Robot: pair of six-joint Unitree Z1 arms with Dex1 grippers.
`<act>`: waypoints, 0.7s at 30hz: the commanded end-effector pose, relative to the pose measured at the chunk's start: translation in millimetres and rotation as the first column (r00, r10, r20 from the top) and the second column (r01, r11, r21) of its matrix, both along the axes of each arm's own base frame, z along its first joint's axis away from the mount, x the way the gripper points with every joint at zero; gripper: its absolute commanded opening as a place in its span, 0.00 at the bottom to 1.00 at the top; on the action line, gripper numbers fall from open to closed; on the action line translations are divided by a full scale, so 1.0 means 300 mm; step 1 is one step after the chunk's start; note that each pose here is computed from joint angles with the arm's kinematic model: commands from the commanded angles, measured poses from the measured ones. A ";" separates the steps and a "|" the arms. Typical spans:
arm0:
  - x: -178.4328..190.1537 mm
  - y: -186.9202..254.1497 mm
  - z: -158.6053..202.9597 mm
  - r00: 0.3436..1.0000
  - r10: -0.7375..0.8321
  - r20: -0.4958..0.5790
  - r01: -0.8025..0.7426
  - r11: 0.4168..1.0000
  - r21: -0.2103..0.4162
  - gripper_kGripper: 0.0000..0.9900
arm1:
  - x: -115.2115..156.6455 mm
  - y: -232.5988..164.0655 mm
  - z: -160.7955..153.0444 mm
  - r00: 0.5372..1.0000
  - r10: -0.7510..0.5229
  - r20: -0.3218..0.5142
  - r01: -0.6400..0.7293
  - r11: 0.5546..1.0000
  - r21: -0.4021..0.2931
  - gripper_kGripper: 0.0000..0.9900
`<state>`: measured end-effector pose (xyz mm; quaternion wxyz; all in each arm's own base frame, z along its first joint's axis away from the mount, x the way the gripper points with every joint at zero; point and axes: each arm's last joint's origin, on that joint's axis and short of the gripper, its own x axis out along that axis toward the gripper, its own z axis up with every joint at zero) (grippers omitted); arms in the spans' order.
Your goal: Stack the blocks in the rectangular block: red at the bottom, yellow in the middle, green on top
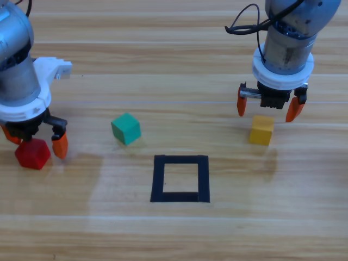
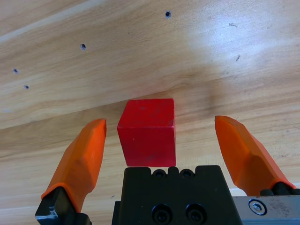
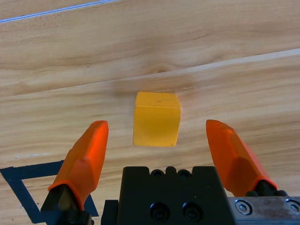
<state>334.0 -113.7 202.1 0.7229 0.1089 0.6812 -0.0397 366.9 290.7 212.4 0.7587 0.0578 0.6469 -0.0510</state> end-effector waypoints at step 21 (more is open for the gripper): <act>0.022 0.110 -0.060 0.981 0.170 -0.092 -0.176 0.982 -0.067 0.41 | 0.060 -0.008 -0.249 0.985 -0.057 -0.162 0.049 0.997 -0.055 0.29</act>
